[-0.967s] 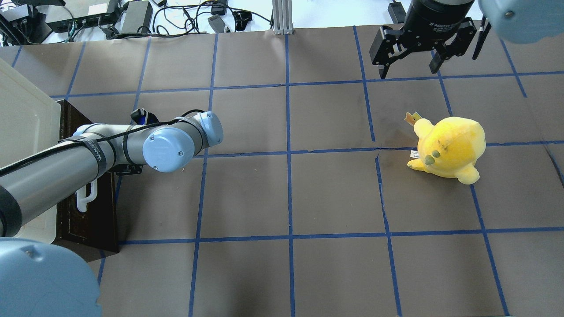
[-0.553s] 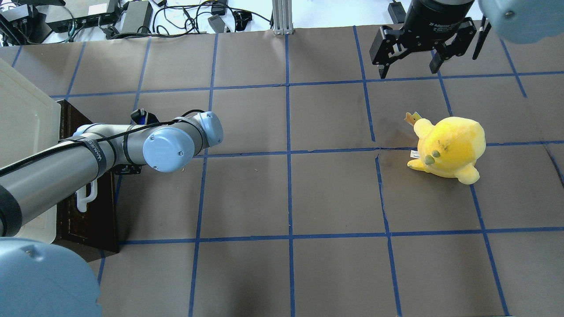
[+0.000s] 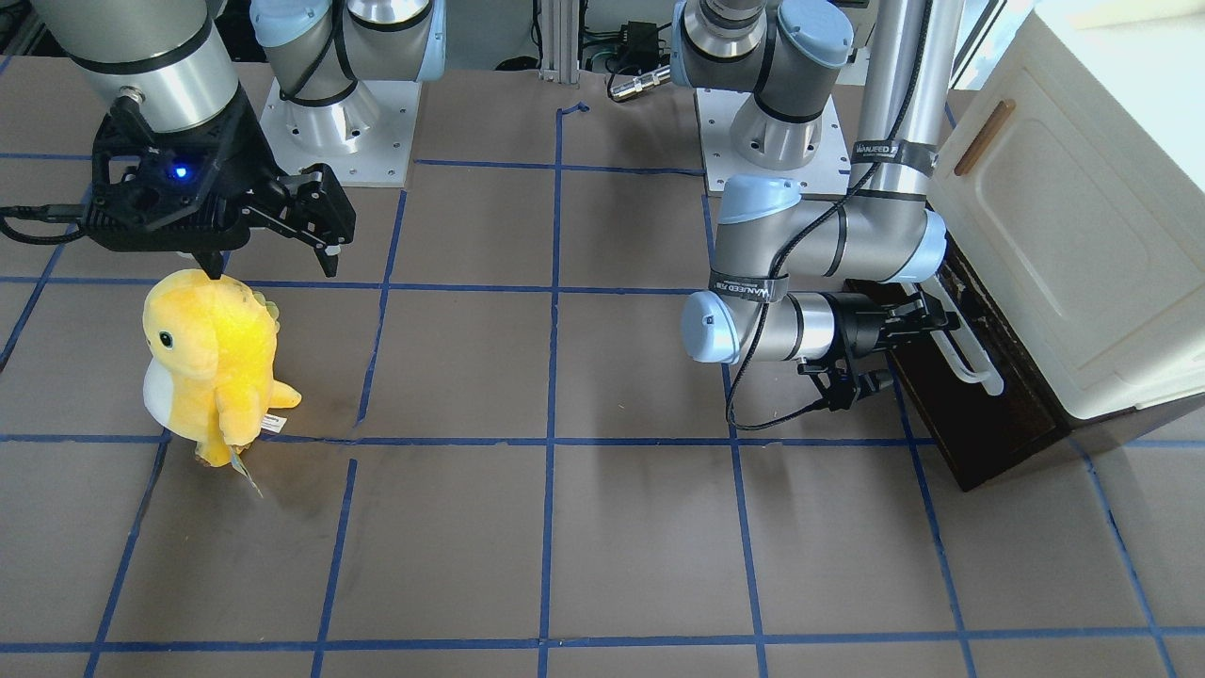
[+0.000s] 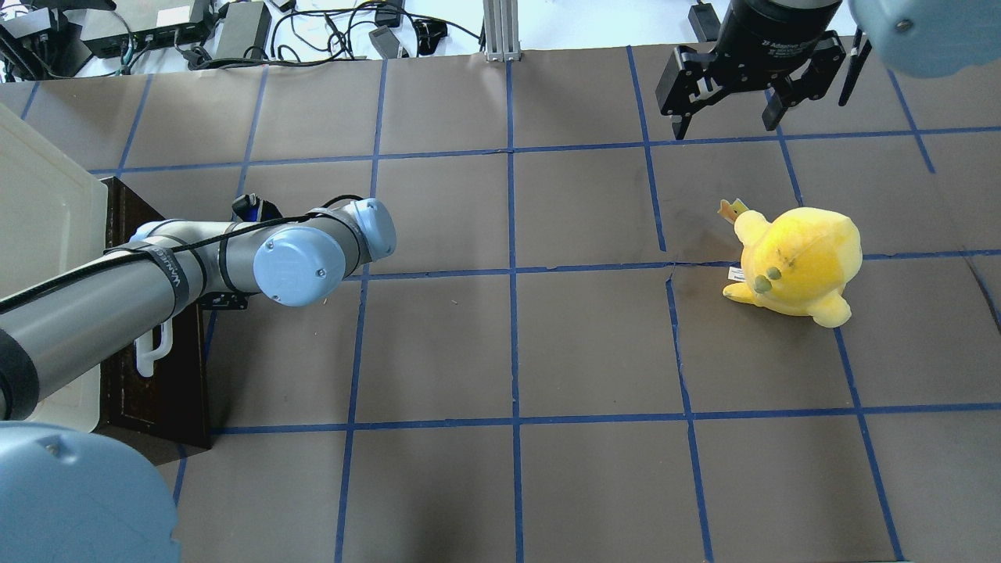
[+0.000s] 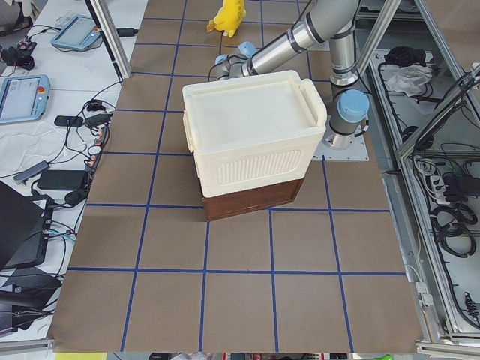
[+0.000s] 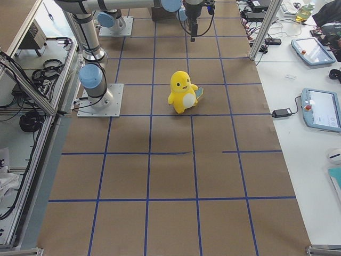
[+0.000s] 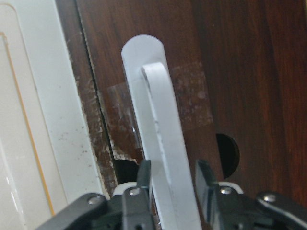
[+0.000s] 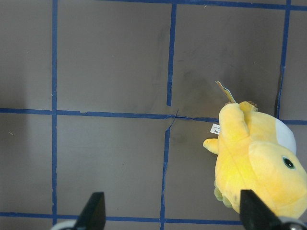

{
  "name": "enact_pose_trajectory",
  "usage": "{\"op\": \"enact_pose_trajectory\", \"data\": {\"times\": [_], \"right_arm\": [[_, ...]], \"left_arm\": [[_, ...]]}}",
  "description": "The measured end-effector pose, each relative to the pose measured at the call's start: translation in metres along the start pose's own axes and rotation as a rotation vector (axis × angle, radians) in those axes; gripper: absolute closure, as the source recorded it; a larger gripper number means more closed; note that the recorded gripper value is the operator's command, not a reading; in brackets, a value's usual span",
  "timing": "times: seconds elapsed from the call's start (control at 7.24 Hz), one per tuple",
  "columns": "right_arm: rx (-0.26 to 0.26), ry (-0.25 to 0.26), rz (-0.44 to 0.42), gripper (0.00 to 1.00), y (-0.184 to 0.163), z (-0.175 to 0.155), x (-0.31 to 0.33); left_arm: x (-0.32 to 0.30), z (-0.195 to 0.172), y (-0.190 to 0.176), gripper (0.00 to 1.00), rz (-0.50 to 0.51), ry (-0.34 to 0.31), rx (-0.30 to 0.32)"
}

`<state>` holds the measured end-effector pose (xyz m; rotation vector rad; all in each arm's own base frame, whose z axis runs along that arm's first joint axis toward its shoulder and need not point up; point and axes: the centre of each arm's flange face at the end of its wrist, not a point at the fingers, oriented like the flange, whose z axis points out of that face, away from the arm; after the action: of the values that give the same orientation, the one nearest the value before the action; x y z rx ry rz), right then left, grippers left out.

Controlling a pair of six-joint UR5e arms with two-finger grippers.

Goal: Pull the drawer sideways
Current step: 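Pull the drawer outward from the cabinet with the left gripper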

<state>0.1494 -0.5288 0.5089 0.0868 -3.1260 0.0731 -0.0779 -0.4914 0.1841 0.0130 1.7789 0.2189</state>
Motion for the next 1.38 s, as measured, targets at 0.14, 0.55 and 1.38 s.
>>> {"op": "enact_pose_trajectory", "data": {"times": [0.14, 0.55, 1.38], "right_arm": [[0.0, 0.0, 0.0, 0.0, 0.0, 0.0, 0.0], [0.0, 0.0, 0.001, 0.0, 0.0, 0.0, 0.0], [0.0, 0.0, 0.001, 0.0, 0.0, 0.0, 0.0]], "left_arm": [[0.0001, 0.0, 0.0001, 0.78, 0.0, 0.0, 0.0], [0.0001, 0.0, 0.0001, 0.78, 0.001, 0.001, -0.001], [0.0017, -0.0011, -0.001, 0.85, 0.01, 0.0, 0.001]]}}
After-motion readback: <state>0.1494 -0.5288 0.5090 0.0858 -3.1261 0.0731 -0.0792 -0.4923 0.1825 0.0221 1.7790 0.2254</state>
